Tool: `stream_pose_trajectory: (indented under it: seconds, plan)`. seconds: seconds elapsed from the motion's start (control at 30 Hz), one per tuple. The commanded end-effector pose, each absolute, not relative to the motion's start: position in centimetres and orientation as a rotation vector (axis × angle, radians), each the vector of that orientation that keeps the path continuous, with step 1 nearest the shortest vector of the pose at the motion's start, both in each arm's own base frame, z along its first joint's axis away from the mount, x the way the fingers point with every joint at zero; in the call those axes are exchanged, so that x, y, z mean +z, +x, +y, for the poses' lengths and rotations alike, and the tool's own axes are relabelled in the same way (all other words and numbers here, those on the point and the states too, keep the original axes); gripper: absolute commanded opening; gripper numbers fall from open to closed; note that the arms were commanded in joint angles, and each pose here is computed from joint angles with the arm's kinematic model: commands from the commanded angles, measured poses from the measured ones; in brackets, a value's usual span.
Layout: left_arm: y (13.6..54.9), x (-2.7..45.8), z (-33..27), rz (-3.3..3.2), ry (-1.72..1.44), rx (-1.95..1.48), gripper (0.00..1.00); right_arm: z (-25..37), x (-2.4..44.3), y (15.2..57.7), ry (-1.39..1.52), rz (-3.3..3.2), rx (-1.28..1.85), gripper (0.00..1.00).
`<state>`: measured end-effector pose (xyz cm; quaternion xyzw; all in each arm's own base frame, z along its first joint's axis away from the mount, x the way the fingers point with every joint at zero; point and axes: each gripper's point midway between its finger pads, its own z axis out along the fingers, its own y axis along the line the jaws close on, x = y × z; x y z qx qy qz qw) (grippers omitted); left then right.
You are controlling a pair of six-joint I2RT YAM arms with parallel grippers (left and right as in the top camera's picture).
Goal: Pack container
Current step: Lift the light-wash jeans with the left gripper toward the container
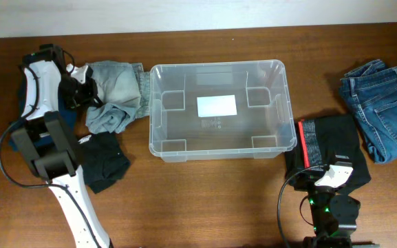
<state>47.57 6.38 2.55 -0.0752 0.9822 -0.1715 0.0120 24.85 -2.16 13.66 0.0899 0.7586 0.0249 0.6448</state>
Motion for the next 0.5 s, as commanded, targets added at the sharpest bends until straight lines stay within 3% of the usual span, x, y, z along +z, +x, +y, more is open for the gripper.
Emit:
stream_pose_trajectory:
  seconds: [0.0, 0.47]
  plan:
    - [49.2, 5.8, 5.8, 2.998, -0.211, -0.548, 0.01, -2.2, 13.5, 24.8, 0.204, 1.730, 0.051, 0.99]
    - [50.2, 13.8, 6.3, 2.892, -0.282, -0.433, 0.01, -2.2, 13.5, 24.8, 0.204, 1.730, 0.051, 0.99]
